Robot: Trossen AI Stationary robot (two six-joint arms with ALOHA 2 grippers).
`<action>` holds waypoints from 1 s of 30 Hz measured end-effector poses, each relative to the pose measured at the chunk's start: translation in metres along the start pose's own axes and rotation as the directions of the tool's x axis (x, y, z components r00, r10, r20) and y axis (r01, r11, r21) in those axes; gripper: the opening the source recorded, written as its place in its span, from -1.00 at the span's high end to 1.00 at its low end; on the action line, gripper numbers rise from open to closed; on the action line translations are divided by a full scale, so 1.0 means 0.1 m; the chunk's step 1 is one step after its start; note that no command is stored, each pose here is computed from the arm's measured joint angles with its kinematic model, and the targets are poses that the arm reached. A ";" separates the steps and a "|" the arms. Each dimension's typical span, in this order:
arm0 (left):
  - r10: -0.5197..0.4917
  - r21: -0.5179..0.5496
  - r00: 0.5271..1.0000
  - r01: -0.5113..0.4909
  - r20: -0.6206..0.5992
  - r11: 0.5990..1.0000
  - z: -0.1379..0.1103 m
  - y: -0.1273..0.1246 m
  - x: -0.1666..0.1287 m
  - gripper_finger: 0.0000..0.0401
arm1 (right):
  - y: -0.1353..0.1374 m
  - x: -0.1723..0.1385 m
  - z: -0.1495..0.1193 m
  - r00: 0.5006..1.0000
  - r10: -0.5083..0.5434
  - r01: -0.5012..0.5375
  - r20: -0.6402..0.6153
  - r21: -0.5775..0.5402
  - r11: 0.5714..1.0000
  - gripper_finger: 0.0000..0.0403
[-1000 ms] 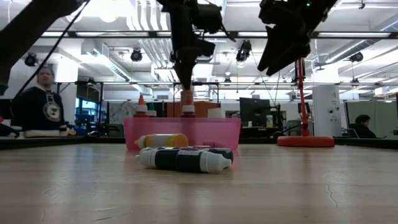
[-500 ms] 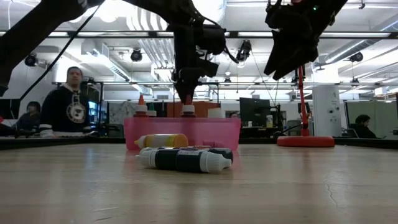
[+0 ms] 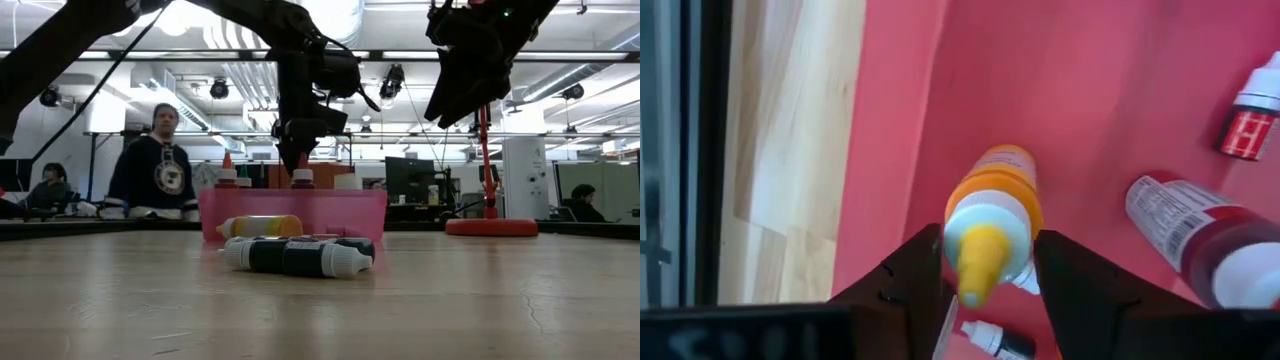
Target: Pick & Place food coloring
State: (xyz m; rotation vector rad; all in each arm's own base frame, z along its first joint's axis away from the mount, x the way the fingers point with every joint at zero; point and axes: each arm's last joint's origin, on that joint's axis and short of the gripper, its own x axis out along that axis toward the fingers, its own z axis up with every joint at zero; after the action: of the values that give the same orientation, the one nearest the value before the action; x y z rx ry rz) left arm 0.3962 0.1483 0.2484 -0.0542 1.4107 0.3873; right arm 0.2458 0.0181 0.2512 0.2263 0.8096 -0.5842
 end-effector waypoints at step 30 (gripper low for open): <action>-0.186 0.406 0.970 0.109 0.155 0.907 -0.80 -0.44 -1.13 0.12 | 0.04 0.01 0.04 0.996 0.086 -0.083 0.013 -0.154 0.985 -0.34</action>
State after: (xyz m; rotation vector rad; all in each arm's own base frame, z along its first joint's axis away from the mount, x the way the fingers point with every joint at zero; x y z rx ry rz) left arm 0.3207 0.0600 0.3357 0.2015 1.2618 -0.0258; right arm 0.2510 0.0200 0.2529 0.1135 0.8183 -0.4418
